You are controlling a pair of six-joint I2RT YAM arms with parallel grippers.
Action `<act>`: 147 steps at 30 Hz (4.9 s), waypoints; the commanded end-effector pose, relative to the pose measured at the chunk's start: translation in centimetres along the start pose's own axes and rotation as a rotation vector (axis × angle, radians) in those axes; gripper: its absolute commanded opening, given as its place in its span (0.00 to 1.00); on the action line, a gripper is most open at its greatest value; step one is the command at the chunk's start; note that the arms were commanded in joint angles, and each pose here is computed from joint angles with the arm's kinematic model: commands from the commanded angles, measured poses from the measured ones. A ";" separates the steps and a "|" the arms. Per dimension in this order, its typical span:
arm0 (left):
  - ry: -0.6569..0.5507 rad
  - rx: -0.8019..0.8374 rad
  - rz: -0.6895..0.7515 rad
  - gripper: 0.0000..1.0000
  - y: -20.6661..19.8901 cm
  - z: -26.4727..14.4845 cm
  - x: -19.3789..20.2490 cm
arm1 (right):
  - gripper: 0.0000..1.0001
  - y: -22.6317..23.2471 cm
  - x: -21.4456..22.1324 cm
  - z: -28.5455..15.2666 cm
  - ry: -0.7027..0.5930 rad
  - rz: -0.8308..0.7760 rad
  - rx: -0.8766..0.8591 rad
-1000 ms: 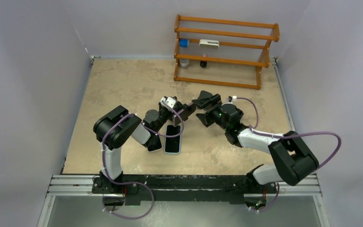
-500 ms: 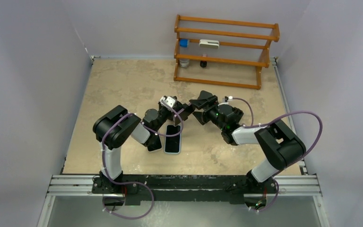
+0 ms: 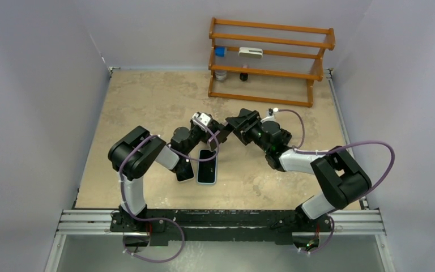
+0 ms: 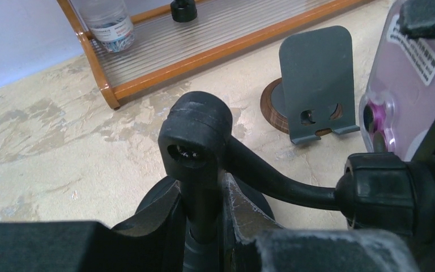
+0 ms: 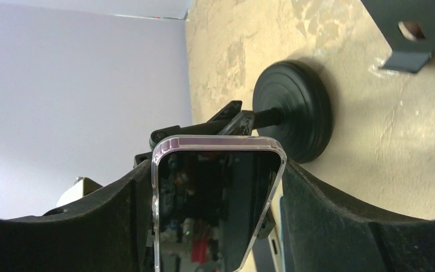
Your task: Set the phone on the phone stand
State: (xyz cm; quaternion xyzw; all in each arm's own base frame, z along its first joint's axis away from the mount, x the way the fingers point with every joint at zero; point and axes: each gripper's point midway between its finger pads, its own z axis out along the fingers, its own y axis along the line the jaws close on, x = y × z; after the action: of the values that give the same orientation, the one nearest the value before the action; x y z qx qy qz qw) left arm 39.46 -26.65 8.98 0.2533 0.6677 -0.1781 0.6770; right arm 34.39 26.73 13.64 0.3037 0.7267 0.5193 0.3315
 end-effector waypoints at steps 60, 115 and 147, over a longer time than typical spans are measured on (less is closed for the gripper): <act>0.223 0.343 -0.294 0.00 1.0 -0.7 2.1 | 0.99 19.9 -1.6 -11.6 -0.505 -1.273 -0.896; 0.210 0.070 -0.321 0.61 17.5 -4.7 1.3 | 0.99 -6.2 11.4 1.2 0.186 -0.878 0.644; 0.203 -0.034 -0.384 0.65 17.8 -6.3 -0.6 | 0.93 -8.6 12.6 2.0 0.143 -0.994 0.829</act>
State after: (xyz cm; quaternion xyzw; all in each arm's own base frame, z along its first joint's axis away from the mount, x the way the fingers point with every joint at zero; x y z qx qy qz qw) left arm 44.01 -9.08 9.34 0.1221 0.7864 -0.2745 0.5397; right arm 28.21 36.19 2.28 -0.0043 0.9429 0.0396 0.3308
